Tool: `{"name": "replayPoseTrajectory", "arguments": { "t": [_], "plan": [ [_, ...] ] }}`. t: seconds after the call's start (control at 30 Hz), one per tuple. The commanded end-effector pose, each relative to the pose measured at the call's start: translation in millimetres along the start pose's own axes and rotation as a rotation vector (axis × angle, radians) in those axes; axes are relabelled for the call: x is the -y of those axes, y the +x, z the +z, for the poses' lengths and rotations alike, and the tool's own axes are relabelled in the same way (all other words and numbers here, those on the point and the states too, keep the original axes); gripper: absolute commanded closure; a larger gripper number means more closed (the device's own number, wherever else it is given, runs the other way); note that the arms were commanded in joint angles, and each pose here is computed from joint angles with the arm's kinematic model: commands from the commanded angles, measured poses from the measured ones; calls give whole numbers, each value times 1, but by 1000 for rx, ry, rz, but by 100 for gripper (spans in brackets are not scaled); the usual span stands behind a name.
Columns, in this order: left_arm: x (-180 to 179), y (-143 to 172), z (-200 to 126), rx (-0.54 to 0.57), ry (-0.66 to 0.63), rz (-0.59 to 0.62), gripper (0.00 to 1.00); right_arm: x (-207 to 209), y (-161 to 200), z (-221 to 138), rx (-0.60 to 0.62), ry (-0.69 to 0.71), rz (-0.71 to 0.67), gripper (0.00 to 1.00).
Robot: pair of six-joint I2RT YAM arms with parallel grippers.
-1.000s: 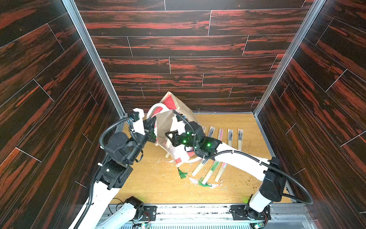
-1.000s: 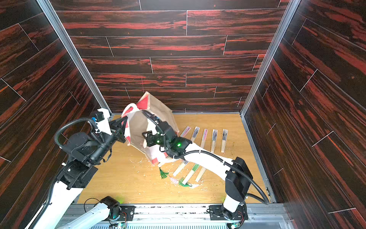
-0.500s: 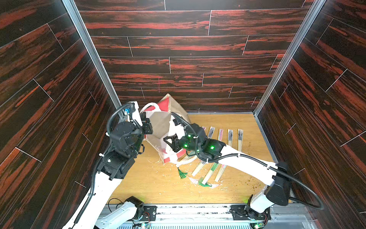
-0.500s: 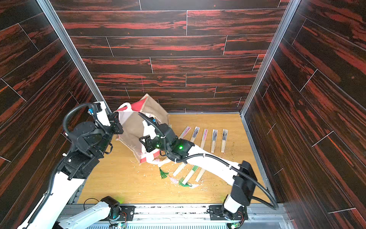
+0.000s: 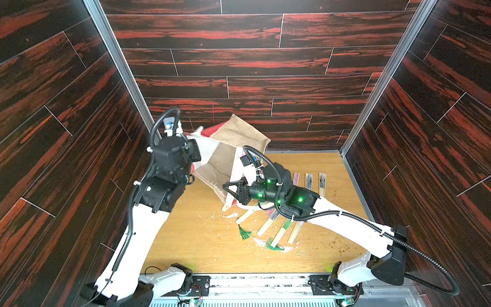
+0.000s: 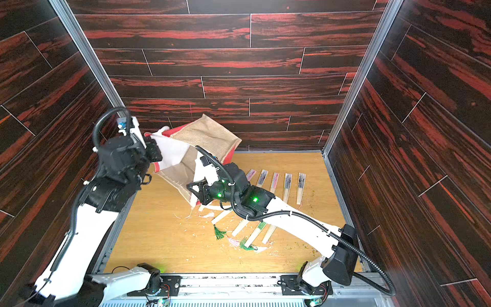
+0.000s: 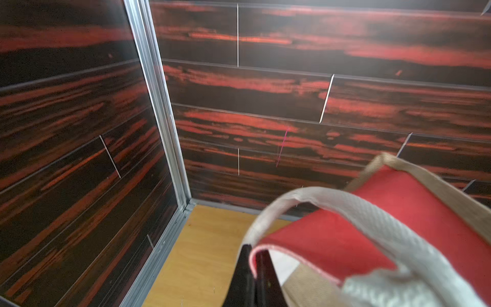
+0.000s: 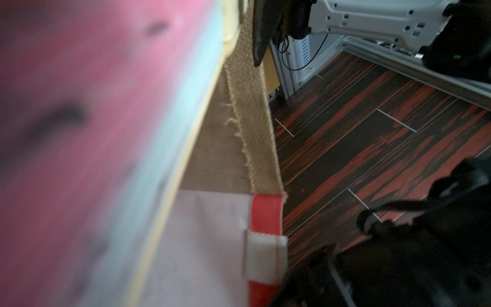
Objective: Take out the folding fans from the tote bags
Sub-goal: Pick up the folding fan from the canvas bag, then place the canvas bag at the center of the board.
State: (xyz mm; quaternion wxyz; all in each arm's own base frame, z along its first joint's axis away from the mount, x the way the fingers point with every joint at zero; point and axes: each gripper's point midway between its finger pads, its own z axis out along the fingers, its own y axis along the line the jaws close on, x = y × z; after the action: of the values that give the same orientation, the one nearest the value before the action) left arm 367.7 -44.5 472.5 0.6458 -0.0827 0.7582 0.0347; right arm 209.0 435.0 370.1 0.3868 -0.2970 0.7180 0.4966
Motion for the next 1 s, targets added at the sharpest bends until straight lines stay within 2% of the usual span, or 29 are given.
{"name": "replayPoseTrajectory", "arguments": {
  "t": [0.0,0.2,0.37,0.5,0.7,0.97],
  "plan": [
    [-11,-11,-3,15,-37,-21,100,-34,-24,-24,61,-123,-45,100],
    [13,-8,-11,34,130,-66,100,-60,-17,-16,-1,-296,-67,100],
    [2,-9,-20,60,99,-69,100,-64,-18,-15,-10,-317,-62,100],
    [-9,-13,-20,54,31,-42,100,-55,-23,-21,20,-244,-62,100],
    [-27,-23,-15,38,-93,-22,100,-5,-32,-42,89,-10,16,100],
    [-26,-15,18,-61,-173,-66,100,44,-33,-94,177,163,120,100]
  ]
}}
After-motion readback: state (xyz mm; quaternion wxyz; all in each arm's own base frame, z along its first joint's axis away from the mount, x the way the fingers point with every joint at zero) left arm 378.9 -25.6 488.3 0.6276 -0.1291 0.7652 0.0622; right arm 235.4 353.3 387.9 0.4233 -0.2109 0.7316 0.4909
